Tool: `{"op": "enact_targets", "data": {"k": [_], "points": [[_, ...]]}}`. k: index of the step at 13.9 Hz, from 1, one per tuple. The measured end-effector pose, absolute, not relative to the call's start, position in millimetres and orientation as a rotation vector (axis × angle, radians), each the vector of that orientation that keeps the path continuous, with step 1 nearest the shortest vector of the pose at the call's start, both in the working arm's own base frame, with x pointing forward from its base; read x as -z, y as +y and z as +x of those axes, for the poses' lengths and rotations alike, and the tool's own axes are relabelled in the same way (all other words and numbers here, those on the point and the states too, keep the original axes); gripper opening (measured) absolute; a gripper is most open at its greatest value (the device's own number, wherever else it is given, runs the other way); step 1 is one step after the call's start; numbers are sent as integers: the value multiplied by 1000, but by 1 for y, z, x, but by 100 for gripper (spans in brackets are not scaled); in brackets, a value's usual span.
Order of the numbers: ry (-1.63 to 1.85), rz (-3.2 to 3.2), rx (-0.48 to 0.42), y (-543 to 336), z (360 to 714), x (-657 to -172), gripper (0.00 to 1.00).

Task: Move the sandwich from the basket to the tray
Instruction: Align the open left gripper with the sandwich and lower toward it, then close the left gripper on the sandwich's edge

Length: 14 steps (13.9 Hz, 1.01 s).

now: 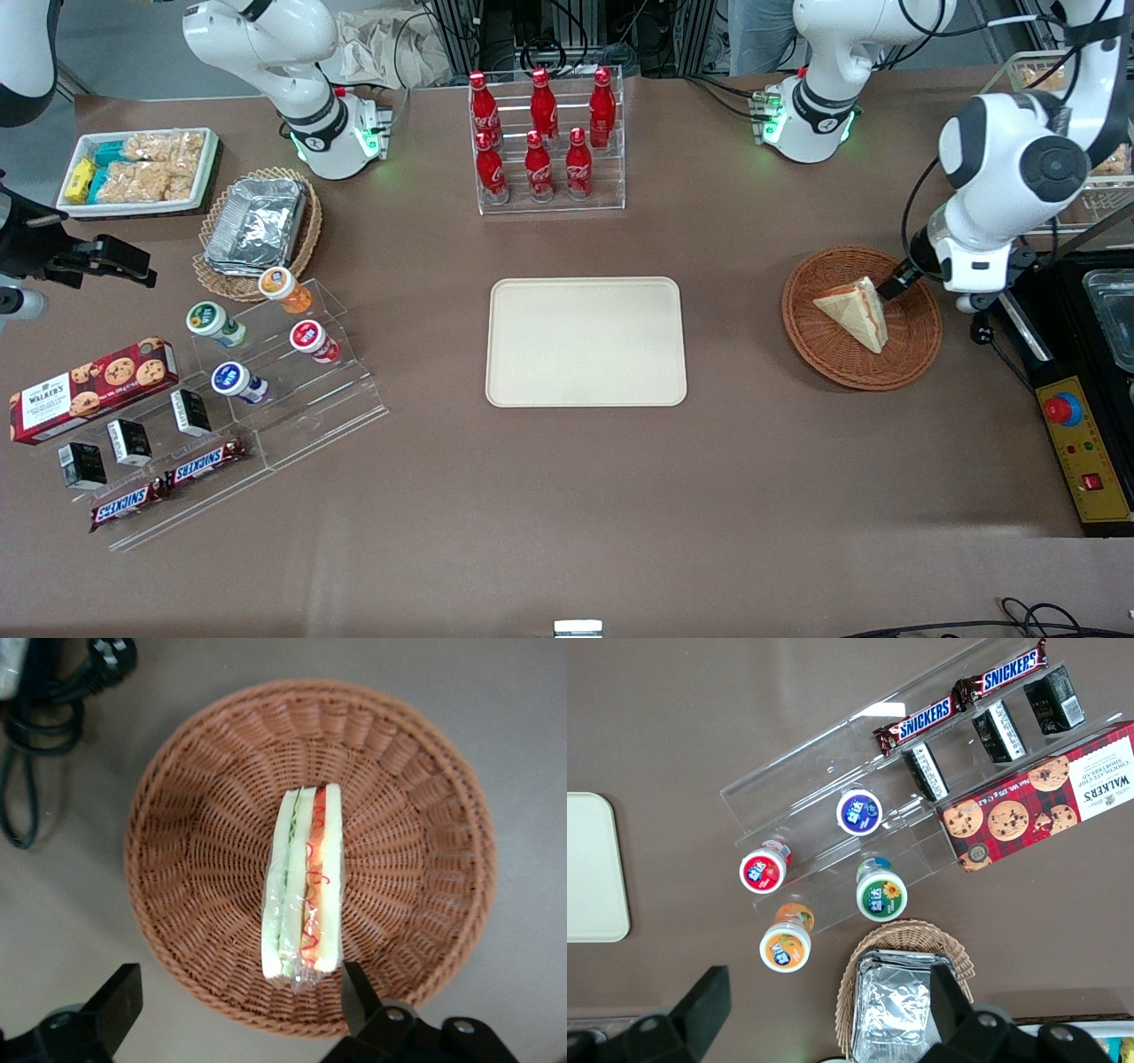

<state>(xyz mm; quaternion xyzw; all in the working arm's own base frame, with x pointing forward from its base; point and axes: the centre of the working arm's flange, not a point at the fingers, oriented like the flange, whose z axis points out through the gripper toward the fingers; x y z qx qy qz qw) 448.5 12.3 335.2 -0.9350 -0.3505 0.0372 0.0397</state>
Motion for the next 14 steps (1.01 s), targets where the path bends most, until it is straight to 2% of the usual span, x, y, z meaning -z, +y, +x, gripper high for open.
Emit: {"op": "enact_targets", "data": {"k": [7, 14], "points": [[-1061, -2866, -115, 10, 442, -280, 100], [-1063, -2870, -95, 10, 447, -275, 100]]}}
